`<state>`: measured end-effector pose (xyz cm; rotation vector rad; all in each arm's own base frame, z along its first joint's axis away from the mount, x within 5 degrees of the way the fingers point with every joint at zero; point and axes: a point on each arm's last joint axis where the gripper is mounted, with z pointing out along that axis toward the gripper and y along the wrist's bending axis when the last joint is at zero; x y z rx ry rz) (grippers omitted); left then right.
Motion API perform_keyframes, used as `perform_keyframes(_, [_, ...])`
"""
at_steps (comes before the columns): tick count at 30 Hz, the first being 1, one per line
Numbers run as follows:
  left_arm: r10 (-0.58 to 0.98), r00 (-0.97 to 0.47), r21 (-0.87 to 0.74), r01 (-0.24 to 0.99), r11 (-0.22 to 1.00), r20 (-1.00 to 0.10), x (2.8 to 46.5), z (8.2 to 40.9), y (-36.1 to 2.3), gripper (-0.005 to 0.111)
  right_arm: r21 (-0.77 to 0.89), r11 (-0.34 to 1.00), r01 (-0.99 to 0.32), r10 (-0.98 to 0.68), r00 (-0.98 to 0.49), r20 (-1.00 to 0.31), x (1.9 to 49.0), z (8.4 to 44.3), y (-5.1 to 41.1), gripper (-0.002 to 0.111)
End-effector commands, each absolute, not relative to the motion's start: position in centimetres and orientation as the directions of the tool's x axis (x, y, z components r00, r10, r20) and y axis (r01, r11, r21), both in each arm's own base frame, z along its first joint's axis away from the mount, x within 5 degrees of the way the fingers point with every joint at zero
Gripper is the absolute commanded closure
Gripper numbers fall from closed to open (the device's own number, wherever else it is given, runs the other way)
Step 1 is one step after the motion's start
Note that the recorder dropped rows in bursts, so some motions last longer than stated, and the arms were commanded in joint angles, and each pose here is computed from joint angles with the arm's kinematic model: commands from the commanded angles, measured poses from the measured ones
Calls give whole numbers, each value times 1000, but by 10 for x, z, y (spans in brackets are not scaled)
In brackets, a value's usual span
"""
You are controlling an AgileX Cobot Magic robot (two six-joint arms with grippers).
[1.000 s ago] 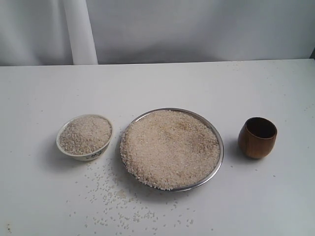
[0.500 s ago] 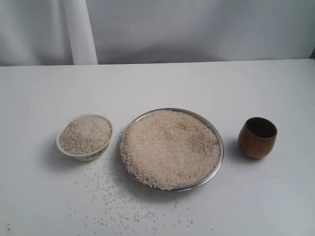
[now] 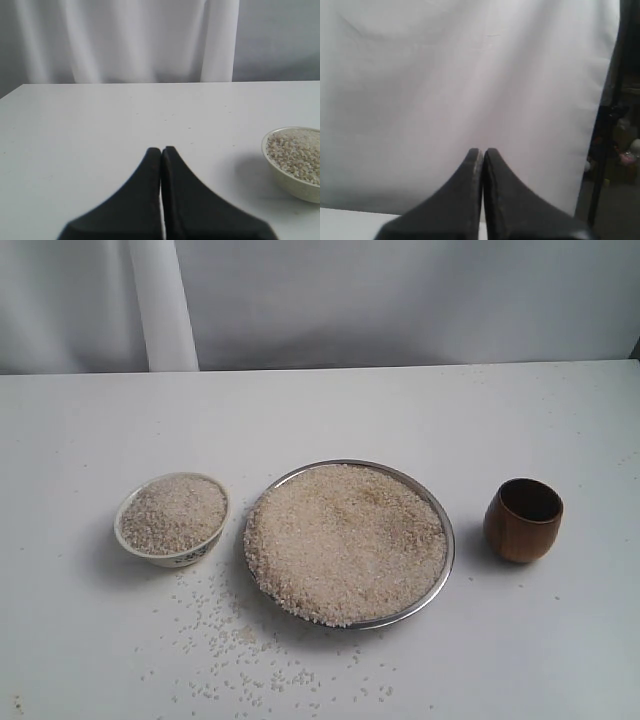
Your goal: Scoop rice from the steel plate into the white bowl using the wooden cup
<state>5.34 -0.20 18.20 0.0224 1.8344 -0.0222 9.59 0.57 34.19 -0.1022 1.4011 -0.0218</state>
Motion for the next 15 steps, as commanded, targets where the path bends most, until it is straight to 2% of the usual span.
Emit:
perform_keyframes(1, [1, -254, -7, 28, 1000, -967, 53, 182, -2, 107, -63, 998, 23, -66, 158, -985, 76, 333, -1, 108])
perform_keyframes(9, [1, -254, -7, 28, 1000, -967, 53, 182, -2, 107, -45, 993, 111, -62, 159, -985, 57, 288, -6, 108])
perform_keyframes(15, [1, -254, -7, 28, 1000, -967, 53, 182, -2, 107, -46, 991, 126, -60, 114, -992, 55, 252, -7, 108])
